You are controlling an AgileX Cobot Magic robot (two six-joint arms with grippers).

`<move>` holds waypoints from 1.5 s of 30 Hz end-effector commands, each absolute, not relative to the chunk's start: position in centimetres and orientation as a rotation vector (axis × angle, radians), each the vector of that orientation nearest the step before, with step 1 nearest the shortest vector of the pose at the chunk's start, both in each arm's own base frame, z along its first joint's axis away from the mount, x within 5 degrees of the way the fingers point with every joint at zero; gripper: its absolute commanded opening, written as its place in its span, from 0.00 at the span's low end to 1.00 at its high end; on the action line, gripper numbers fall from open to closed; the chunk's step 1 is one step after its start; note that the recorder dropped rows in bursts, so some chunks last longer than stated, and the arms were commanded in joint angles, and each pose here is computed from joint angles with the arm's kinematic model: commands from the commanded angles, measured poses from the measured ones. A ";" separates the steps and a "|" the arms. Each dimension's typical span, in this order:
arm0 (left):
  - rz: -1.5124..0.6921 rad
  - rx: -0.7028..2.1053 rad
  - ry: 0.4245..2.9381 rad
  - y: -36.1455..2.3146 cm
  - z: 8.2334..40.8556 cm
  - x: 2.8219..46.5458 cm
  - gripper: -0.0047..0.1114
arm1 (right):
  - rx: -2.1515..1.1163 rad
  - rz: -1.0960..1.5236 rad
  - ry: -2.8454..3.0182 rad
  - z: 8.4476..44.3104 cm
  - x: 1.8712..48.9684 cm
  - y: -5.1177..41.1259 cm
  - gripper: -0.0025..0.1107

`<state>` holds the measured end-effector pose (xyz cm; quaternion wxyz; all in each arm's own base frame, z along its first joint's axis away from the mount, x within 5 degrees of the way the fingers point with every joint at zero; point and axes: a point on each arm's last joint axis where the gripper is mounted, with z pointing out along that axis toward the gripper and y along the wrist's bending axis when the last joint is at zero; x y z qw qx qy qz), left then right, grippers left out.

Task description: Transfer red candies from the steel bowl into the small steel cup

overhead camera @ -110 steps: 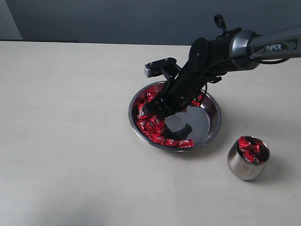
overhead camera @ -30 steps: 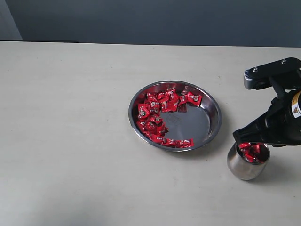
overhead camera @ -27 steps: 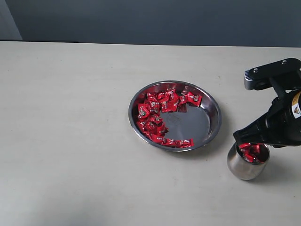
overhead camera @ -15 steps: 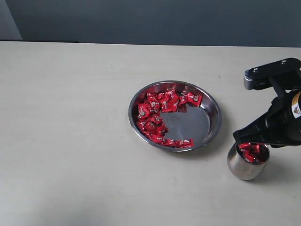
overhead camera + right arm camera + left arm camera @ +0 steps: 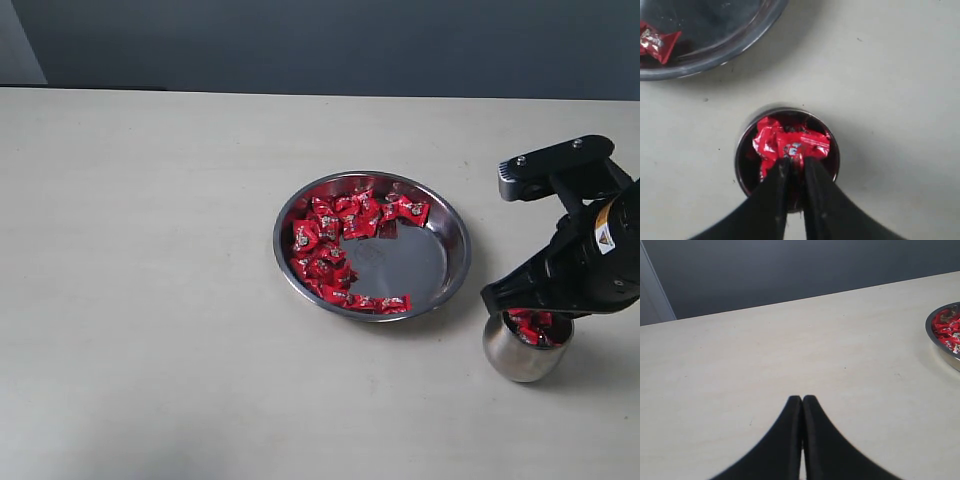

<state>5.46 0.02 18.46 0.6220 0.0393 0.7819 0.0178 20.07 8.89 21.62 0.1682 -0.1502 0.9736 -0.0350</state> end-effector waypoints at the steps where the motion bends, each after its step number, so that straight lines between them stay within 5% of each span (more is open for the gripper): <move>1: 0.032 0.093 1.785 0.0 18.6 5.4 0.04 | -0.447 -0.106 2.769 21.6 20.0 8.8 0.13; 10: 0.032 0.093 1.785 0.0 18.6 5.4 0.04 | -0.449 -0.120 2.787 21.5 19.8 8.7 0.21; 27: 0.032 0.093 1.785 0.0 18.6 5.4 0.04 | -0.457 -0.065 2.666 22.1 20.7 9.2 0.21; 31: 0.032 0.093 1.785 0.0 18.6 5.4 0.04 | -0.454 -0.035 2.621 22.6 20.8 9.3 0.17; 35: 0.032 0.093 1.785 0.0 18.6 5.4 0.04 | -0.456 -0.019 2.594 22.7 21.0 9.5 0.01; 45: 0.032 0.093 1.785 0.0 18.6 5.4 0.04 | -0.409 0.119 2.427 23.9 22.2 10.6 0.02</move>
